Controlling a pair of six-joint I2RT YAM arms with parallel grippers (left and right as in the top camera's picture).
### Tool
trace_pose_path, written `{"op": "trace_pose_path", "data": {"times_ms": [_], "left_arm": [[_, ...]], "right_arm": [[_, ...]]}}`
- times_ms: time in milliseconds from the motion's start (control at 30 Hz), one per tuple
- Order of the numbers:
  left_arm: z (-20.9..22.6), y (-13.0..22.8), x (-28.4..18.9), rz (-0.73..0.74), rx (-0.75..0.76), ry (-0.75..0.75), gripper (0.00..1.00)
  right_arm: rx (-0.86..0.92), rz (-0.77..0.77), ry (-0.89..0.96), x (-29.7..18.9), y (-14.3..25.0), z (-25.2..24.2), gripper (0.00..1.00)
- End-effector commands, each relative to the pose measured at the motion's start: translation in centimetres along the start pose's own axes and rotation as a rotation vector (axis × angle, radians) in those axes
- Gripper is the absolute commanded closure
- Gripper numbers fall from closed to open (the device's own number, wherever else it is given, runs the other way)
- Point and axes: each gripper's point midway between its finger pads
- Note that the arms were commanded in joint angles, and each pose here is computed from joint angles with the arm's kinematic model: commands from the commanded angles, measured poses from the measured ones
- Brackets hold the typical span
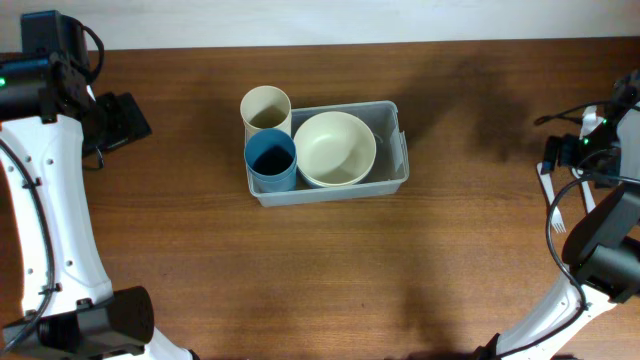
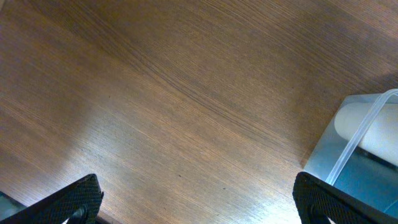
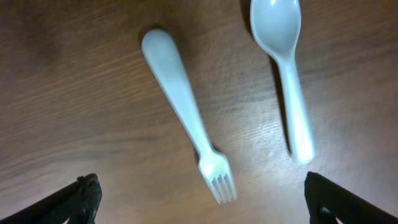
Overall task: Pack container
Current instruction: 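Move the right gripper to the white fork and grasp it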
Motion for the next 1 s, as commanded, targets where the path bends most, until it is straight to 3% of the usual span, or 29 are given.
{"op": "trace_pose_path", "data": {"times_ms": [0,533,967], "left_arm": [[0.6,-0.1,-1.4,-0.042,-0.024,-0.007,0.00],[0.6,-0.1,-1.4,-0.042,-0.024,-0.007,0.00],[0.6,-0.1,-1.4,-0.042,-0.024,-0.007,0.00]], "right_arm": [[-0.105,-0.032,0.029,-0.2,-0.1,-0.3,0.01],[-0.284,0.037,-0.037,5.6,3.2,1.0,0.01],[-0.292,-0.036,-0.030,6.7,1.7,1.1,0.01]]}}
Point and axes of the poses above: each gripper's point midway between its finger pads, its own x axis out along the fingers, its own z axis along the line the jaws close on, y = z × x, and after that the axes turned 13 degrees about x, right-handed
